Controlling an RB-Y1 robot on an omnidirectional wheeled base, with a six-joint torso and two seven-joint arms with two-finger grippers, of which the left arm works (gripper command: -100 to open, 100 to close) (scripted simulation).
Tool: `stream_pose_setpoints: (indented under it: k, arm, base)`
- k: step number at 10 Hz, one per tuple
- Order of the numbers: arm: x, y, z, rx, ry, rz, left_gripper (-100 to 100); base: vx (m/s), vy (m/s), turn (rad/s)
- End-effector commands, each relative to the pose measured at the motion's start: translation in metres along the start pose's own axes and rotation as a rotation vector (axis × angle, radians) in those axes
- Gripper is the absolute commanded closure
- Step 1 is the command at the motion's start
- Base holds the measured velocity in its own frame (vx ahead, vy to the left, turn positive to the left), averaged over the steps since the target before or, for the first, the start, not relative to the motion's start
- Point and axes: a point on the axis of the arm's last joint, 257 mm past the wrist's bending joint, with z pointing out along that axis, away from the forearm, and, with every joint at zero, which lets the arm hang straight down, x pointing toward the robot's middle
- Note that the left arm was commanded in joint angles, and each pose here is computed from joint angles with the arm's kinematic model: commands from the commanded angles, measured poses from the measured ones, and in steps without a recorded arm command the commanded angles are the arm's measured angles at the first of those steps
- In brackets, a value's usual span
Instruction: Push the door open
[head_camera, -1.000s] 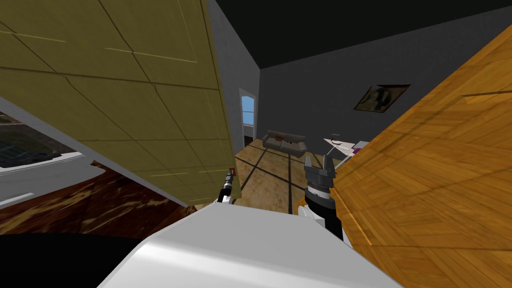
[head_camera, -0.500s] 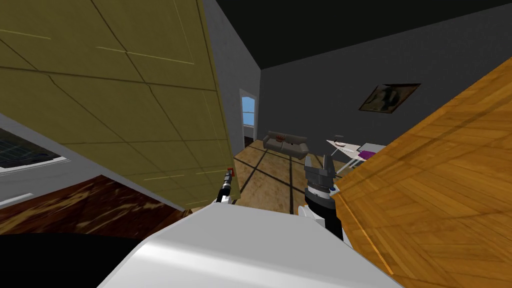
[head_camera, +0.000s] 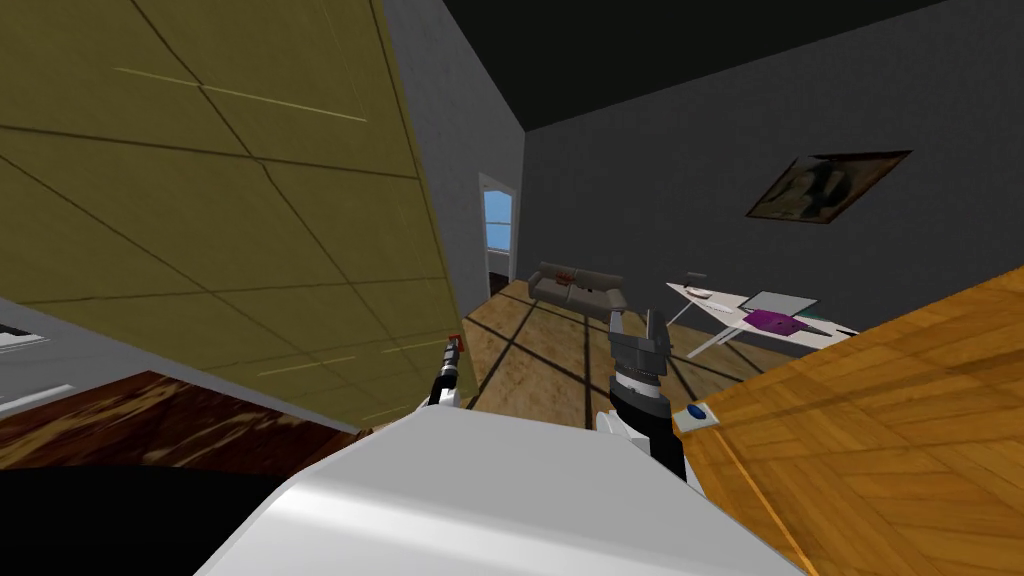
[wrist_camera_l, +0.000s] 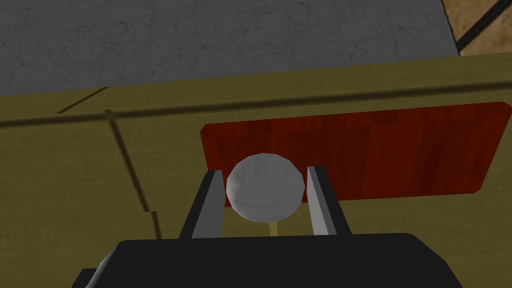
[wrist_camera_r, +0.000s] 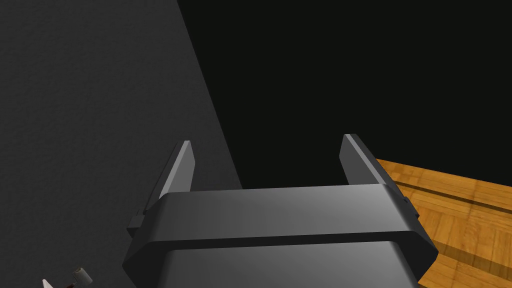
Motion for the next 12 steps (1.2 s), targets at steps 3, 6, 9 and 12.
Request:
stream_pose_setpoints:
  k: [3,6,9,12]
  arm:
    - [-0.022,-0.002,0.0025,0.005,-0.057,-0.01,100]
    - [-0.035,-0.001,0.0021,0.002,-0.083,-0.009,100]
    - [-0.054,-0.002,0.0015,0.004,-0.124,-0.007,100]
    - [-0.078,-0.002,-0.001,0.005,-0.182,-0.007,100]
  base:
    - [0.201,-0.031,0.055]
    - [0.139,-0.013,0.037]
    - [0.207,-0.014,0.044]
    - [0.232,0.009,0.049]
